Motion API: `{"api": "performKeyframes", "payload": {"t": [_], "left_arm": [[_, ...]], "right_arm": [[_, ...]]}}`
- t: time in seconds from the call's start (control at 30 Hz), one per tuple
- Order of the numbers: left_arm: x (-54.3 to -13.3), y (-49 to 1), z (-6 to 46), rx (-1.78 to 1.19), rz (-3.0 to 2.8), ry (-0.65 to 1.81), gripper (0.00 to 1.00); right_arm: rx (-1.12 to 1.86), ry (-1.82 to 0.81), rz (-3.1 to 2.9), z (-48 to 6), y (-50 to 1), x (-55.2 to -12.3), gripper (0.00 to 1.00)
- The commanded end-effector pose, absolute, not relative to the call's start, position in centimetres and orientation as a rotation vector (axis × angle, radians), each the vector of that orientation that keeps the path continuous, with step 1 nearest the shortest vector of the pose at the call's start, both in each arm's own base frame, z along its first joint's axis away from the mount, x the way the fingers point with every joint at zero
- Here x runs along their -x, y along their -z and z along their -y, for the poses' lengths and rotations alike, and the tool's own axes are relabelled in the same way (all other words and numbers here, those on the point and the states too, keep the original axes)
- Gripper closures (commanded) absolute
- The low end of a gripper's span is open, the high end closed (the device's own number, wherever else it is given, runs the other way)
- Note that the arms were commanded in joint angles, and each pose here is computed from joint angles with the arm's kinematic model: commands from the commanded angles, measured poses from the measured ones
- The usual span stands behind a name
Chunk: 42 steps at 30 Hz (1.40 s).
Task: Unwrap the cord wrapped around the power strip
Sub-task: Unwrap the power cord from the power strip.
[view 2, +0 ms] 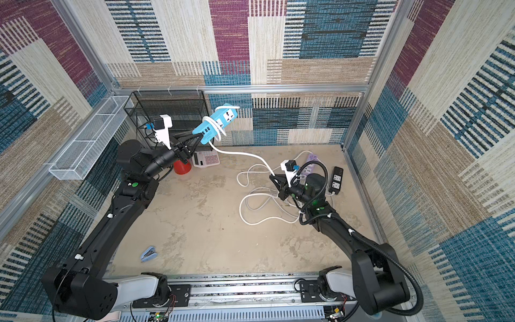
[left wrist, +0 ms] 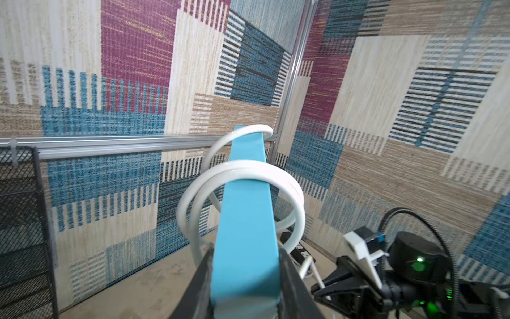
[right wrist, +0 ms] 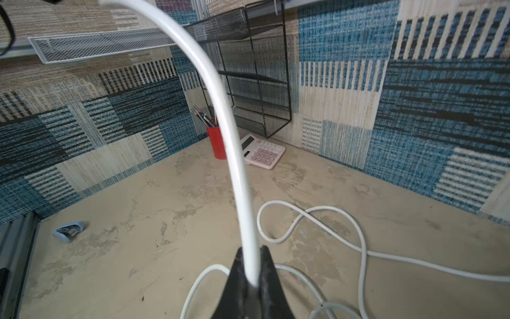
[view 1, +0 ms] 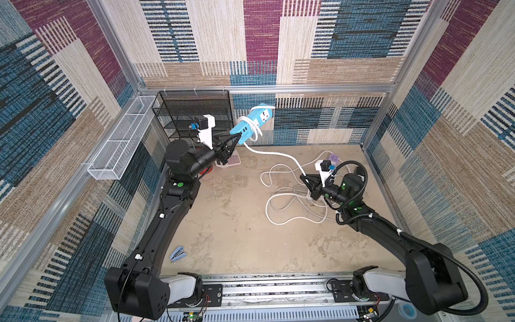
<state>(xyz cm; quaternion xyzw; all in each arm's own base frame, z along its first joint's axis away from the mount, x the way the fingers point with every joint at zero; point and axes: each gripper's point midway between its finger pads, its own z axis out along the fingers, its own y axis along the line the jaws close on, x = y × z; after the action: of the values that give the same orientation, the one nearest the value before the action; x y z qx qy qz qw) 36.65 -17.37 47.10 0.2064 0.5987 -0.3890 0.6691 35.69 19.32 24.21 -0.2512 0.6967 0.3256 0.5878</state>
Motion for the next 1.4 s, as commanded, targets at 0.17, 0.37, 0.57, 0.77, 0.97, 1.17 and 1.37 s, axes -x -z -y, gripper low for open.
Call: {"api": "performKeyframes", "payload": {"t": [0.17, 0.37, 0.57, 0.77, 0.97, 1.17, 1.37], "left_arm": [[-31.5, -52.4, 19.8, -0.641, -1.116, 1.191, 1.00], [-30.0, -51.7, 22.4, -0.772, -1.113, 1.345, 1.00], [-27.7, -47.9, 26.8, -1.001, -1.196, 1.419, 1.00], [-26.5, -44.3, 29.4, -1.130, -1.289, 1.509, 1.00], [-28.1, -38.5, 30.1, -1.187, -1.500, 1.425, 1.00], [-34.1, -34.4, 27.7, -1.072, -1.701, 1.103, 1.00], [-39.2, -35.6, 23.5, -0.832, -1.719, 0.796, 1.00]], "right_arm": [[0.539, -0.745, -1.561, -20.0, -24.5, -39.9, 1.00], [0.533, -0.716, -1.523, -20.0, -26.1, -44.1, 1.00], [0.544, -0.655, -1.426, -19.0, -31.5, -47.3, 1.00], [0.549, -0.568, -1.327, -16.9, -38.0, -48.2, 1.00], [0.533, -0.483, -1.219, -14.0, -44.4, -45.3, 1.00], [0.495, -0.388, -1.146, -11.2, -48.5, -41.1, 1.00], [0.445, -0.332, -1.159, -9.4, -48.8, -38.3, 1.00]]}}
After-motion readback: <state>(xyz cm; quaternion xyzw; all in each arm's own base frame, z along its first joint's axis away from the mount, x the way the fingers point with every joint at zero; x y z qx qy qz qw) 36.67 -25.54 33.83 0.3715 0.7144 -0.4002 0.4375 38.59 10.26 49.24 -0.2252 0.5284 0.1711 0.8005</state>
